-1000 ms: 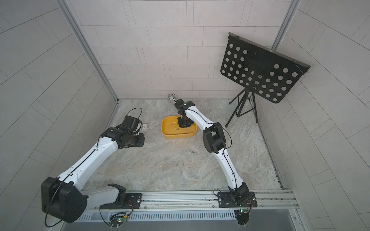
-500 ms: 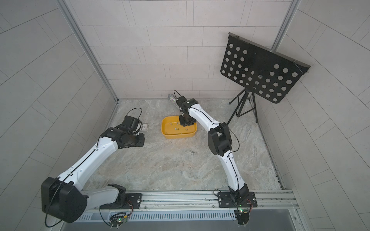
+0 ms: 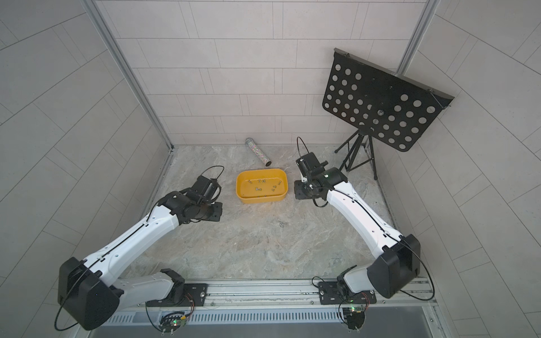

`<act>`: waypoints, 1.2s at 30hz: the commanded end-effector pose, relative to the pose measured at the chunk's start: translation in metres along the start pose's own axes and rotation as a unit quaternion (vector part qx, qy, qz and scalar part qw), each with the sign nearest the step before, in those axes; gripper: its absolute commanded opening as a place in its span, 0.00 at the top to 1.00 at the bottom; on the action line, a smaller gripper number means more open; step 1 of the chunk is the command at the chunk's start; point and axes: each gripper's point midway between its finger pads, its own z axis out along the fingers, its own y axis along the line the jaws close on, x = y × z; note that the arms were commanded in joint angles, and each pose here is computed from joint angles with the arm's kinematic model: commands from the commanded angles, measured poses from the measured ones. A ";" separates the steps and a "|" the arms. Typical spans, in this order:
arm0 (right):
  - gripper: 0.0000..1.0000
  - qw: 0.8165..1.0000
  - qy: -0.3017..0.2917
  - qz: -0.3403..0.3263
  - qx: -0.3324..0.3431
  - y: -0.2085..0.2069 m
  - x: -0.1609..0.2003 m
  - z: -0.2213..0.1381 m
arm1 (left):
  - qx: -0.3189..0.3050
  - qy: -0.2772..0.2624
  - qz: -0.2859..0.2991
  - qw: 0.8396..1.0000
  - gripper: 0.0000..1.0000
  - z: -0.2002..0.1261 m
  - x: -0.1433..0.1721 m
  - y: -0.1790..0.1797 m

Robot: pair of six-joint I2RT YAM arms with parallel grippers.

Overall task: Put the screws on the desktop into the storage box
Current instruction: Place the screw in the storage box, then pick up the screw from the center of the board.

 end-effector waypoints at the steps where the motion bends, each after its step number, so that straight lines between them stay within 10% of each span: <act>1: 0.65 0.999 -0.023 0.032 0.005 -0.013 0.009 -0.006 | -0.010 -0.017 0.002 1.000 0.53 -0.014 -0.004 -0.013; 36: 0.58 0.977 -0.072 0.191 0.062 -0.098 0.042 -0.018 | 0.059 0.034 0.131 0.989 0.51 0.049 0.035 -0.193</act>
